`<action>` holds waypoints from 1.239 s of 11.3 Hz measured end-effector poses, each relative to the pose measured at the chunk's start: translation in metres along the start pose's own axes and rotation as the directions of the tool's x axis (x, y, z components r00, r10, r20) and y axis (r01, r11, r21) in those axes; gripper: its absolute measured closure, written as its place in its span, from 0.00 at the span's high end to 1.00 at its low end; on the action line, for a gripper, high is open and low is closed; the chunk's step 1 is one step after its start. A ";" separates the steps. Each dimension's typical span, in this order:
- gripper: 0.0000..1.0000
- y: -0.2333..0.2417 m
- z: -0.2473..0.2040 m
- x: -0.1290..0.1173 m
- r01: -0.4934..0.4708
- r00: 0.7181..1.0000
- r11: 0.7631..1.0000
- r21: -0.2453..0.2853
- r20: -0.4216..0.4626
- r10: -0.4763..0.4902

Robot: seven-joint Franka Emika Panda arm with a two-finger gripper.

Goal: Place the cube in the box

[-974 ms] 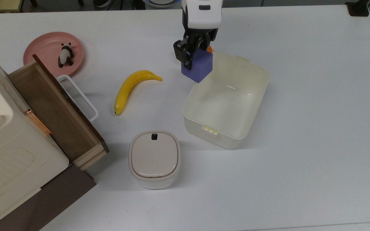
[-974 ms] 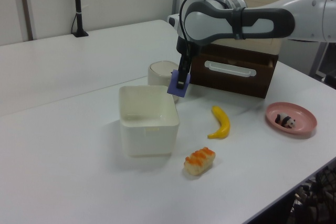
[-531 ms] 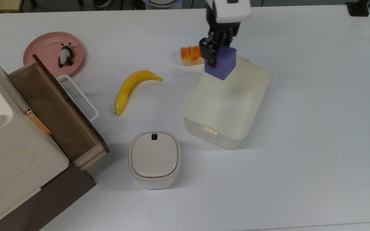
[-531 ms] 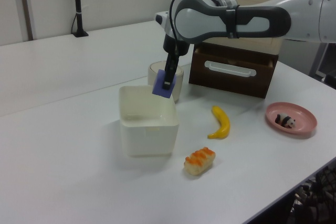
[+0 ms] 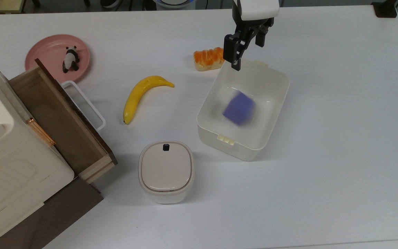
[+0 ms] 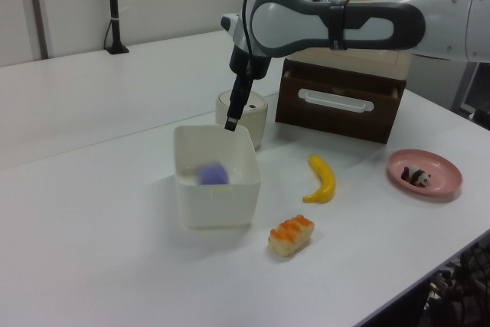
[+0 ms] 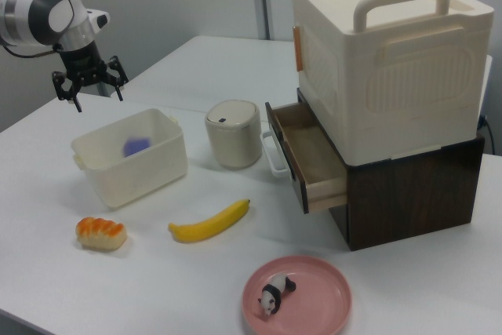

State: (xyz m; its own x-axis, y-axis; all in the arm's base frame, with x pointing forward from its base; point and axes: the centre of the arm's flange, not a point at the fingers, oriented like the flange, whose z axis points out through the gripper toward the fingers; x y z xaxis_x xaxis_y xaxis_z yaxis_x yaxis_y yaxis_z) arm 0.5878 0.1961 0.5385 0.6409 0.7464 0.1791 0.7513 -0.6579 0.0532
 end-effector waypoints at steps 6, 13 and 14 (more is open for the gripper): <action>1.00 0.014 -0.010 -0.012 -0.080 0.997 0.997 0.005 0.022 0.080; 1.00 0.089 -0.109 -0.122 -0.649 0.760 0.759 -0.057 0.007 0.650; 1.00 0.096 -0.119 -0.140 -0.677 0.734 0.733 -0.059 0.023 0.679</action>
State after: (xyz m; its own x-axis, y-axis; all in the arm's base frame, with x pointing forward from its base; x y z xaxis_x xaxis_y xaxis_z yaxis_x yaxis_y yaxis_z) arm 0.5511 0.0169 0.6351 0.9841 0.1030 0.1445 0.1075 -0.9939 -0.0239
